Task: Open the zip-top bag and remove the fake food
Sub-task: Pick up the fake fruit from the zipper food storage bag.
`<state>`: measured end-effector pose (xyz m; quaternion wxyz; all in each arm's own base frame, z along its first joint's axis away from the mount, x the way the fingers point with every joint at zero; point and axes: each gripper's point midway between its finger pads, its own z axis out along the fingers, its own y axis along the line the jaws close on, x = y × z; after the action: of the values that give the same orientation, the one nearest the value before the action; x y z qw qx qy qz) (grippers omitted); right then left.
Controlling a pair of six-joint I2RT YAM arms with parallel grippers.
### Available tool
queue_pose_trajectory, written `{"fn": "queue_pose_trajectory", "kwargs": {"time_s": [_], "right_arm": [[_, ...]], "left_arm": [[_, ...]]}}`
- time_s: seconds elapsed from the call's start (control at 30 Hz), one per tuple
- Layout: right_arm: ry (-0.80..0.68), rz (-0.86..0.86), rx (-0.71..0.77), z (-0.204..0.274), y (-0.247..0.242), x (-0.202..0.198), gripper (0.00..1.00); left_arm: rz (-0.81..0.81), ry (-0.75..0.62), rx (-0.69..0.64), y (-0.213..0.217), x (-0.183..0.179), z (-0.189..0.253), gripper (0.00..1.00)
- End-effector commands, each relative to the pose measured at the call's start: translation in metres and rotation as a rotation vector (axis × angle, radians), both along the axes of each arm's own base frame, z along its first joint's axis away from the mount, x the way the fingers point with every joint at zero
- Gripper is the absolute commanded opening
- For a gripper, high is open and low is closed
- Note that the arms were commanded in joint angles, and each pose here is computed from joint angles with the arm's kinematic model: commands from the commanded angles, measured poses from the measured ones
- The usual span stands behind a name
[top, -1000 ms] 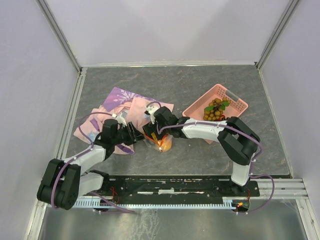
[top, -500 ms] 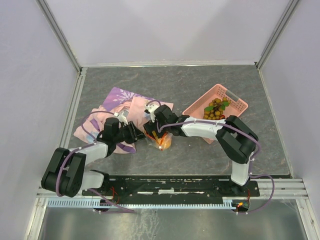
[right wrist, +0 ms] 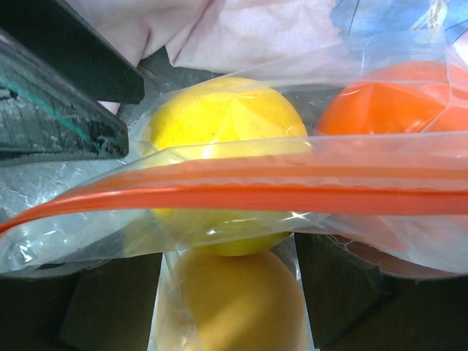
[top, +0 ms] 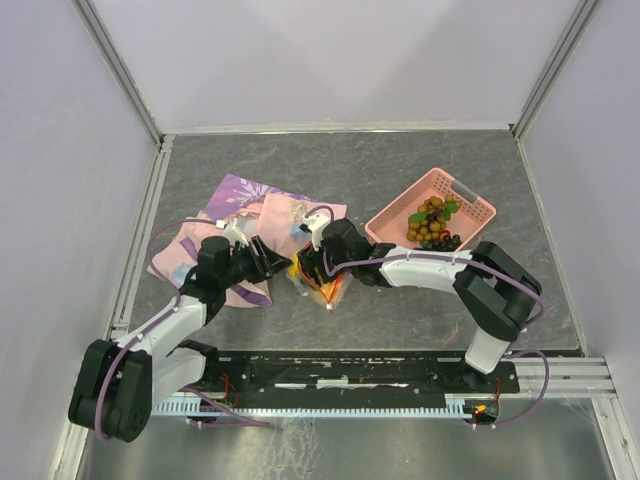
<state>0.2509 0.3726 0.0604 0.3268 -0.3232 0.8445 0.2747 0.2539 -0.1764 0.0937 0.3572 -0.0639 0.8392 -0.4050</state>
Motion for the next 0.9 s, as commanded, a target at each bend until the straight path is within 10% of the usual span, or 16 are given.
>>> {"fn": "queue_pose_trajectory", "kwargs": {"time_s": [0.0,0.37,0.87], "right_arm": [[-0.063,0.0,0.136,0.047,0.009,0.002,0.64],[-0.124,0.004,0.237,0.073,-0.012,-0.003,0.63],[-0.058,-0.096,0.183,0.056,-0.005,0.025,0.82]], "left_arm": [[0.031,-0.025,0.003,0.003,0.003,0.01,0.57],[-0.004,-0.114,-0.13,-0.008,-0.003,0.042,0.74],[0.044,-0.055,-0.041,-0.005,0.026,0.013,0.59]]}}
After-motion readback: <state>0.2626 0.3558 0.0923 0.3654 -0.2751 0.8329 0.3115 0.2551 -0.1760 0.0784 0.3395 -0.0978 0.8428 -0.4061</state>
